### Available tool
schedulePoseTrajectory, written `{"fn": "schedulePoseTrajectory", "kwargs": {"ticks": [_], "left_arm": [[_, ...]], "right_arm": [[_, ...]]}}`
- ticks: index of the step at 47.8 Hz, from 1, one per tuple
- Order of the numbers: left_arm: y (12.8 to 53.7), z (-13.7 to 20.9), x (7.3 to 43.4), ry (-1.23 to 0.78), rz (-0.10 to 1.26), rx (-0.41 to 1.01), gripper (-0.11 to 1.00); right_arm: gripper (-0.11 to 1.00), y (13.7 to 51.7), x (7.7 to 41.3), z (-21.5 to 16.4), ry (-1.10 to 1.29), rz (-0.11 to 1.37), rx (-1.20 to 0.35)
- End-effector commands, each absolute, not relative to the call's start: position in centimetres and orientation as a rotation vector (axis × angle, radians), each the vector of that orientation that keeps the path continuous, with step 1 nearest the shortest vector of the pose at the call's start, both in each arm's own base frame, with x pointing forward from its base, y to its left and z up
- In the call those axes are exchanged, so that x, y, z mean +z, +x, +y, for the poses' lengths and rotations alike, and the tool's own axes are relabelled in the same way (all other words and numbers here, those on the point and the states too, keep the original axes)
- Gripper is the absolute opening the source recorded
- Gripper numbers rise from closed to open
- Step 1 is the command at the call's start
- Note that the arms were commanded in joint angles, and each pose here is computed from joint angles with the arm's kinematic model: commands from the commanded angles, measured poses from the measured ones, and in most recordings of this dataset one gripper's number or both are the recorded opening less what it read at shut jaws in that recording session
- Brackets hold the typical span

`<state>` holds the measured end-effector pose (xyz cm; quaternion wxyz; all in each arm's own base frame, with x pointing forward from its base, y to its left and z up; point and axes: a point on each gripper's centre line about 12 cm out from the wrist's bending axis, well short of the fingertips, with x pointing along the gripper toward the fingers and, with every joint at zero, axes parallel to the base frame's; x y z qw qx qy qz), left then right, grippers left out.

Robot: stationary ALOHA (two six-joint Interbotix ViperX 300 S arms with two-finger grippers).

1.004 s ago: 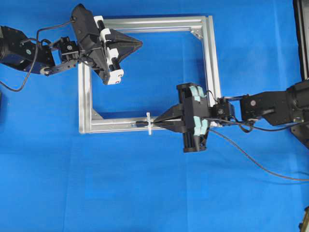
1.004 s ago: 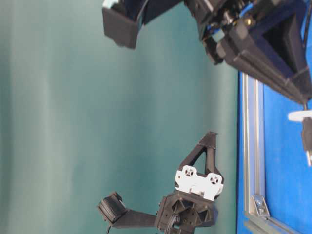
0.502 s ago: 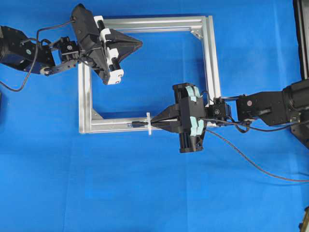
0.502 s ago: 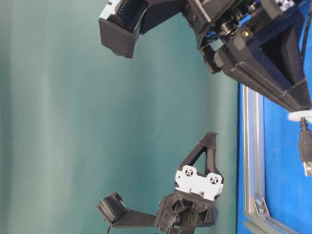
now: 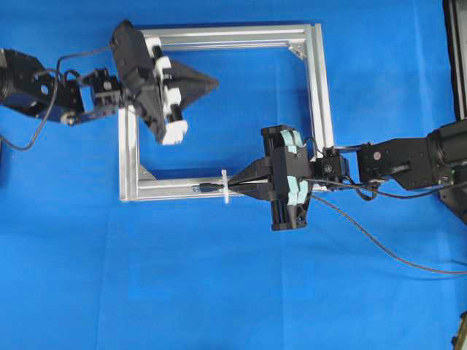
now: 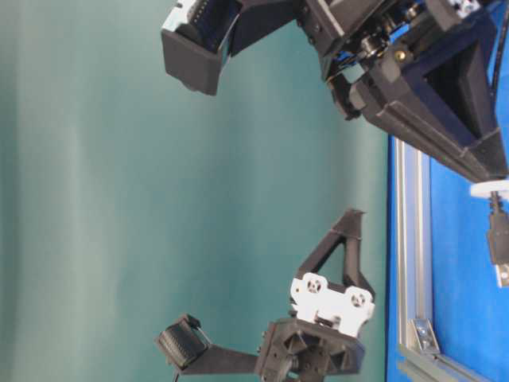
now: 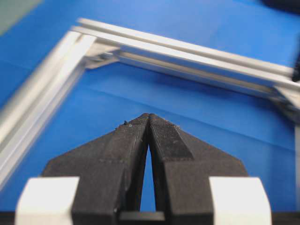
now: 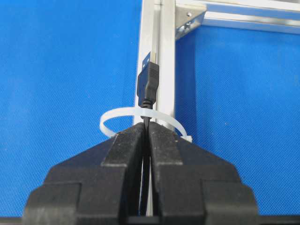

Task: Insert the wire through the string loop located in the center.
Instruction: 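Move the open left gripper toward the plug emerging from the loop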

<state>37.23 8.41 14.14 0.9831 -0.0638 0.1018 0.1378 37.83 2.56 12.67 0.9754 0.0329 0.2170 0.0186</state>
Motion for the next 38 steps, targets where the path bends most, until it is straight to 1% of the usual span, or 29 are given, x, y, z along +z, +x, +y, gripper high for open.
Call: {"fn": "schedulePoseTrajectory", "kwargs": {"ticks": [1,11,22,27,38], "left_arm": [[37.6,6.7,15.3,-0.13,0.173,0.229,0.0],[37.5,1.6,14.9,-0.181,0.191,0.103,0.0],[37.2,-3.5,15.3,-0.176,0.191,-0.033,0.0],[37.3,-4.1,15.4,-0.174,0.19,-0.049,0.0],[37.4,-4.0,15.3,-0.162,0.197,-0.046,0.0]], "right_arm": [[-0.02,38.3,13.6,2.7,0.063,0.407,0.044],[-0.02,38.2,13.5,2.7,0.063,0.409,0.044],[-0.02,38.2,13.5,2.7,0.062,0.409,0.044],[-0.02,38.2,13.5,2.7,0.062,0.409,0.044],[-0.02,38.2,13.5,2.7,0.062,0.41,0.045]]}}
